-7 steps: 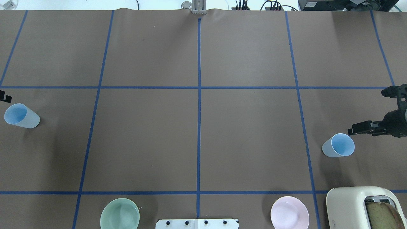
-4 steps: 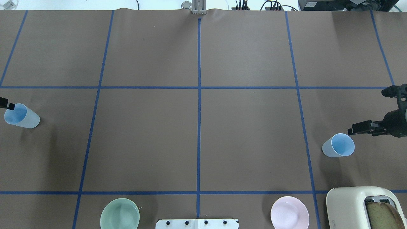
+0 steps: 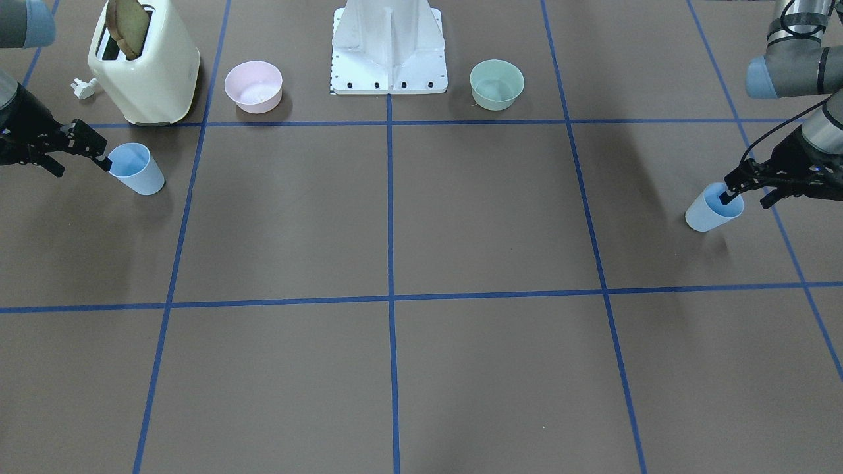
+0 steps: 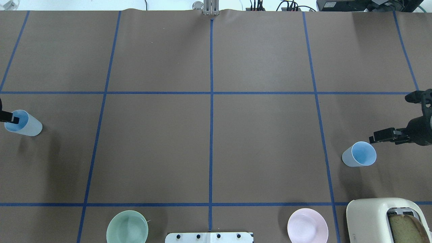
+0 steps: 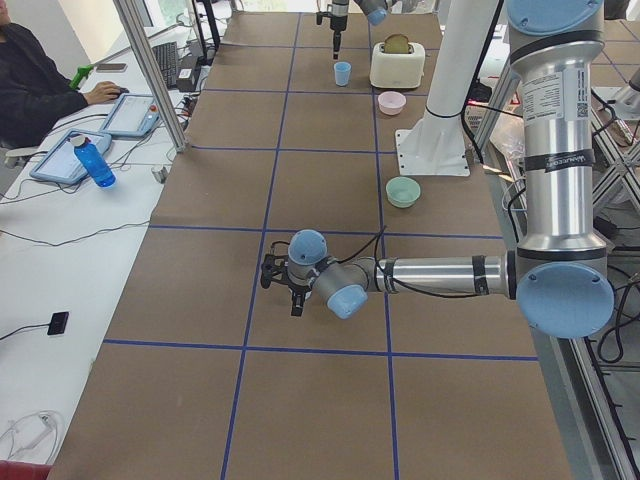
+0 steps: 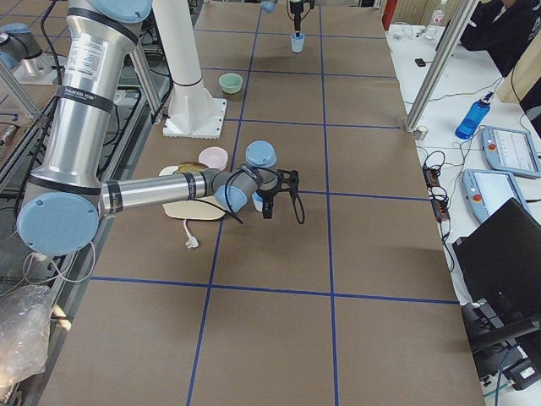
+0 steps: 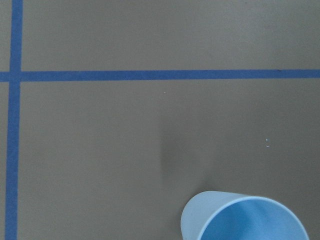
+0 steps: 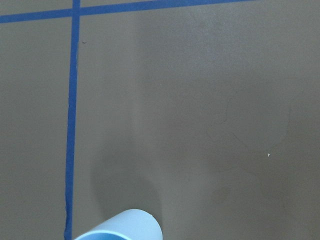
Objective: Stack blue cups with both arms
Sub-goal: 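Lower the right gripper onto its light-blue cup while the left gripper descends, then lift the light-blue cup with the left gripper and carry it toward the table center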
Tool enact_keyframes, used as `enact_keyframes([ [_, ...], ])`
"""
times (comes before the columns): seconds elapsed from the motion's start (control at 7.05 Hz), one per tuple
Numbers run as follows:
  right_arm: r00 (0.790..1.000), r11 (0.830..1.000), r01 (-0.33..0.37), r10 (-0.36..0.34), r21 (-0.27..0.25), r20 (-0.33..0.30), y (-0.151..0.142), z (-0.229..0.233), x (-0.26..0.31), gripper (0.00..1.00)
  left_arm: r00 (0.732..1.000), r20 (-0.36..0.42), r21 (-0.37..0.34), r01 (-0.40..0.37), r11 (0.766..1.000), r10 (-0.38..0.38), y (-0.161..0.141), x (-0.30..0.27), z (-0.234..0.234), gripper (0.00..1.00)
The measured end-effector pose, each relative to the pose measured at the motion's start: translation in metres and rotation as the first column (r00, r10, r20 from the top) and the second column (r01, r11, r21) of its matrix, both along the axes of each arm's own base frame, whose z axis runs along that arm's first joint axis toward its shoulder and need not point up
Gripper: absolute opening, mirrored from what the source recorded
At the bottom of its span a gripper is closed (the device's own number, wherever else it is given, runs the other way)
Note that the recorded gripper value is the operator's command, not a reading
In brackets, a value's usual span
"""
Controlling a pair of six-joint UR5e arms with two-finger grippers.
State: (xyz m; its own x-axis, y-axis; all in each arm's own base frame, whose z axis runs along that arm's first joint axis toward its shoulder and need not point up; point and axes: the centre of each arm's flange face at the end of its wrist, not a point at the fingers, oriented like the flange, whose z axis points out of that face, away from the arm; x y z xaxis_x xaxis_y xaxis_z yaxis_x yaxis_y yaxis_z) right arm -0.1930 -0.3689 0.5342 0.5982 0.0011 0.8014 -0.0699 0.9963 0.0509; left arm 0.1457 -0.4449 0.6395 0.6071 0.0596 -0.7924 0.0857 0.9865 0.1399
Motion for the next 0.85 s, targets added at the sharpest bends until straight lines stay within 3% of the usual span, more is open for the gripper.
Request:
enact_keyframes([
  [0.14,1.000,1.000,0.001,-0.001,-0.001,0.001,0.0001,0.0000,0.0000,1.00,1.000,0.006,0.000,0.000,1.000,0.000,0.0008,0.0036,0.0005,0.68],
  [0.43,1.000,1.000,0.002,-0.002,-0.001,0.003,0.0003,-0.0007,-0.0001,1.00,1.000,0.008,-0.002,0.001,1.000,-0.001,0.0014,0.0057,0.0008,0.09],
  [0.57,1.000,1.000,0.003,-0.003,-0.001,0.003,0.0004,-0.0008,-0.0001,1.00,1.000,0.008,-0.002,0.001,1.000,-0.001,0.0014,0.0059,0.0005,0.00],
  [0.85,1.000,1.000,0.005,-0.005,0.000,0.006,0.0006,-0.0023,-0.0003,1.00,1.000,-0.002,0.004,-0.002,1.000,0.002,-0.0001,0.0075,-0.0056,0.00],
])
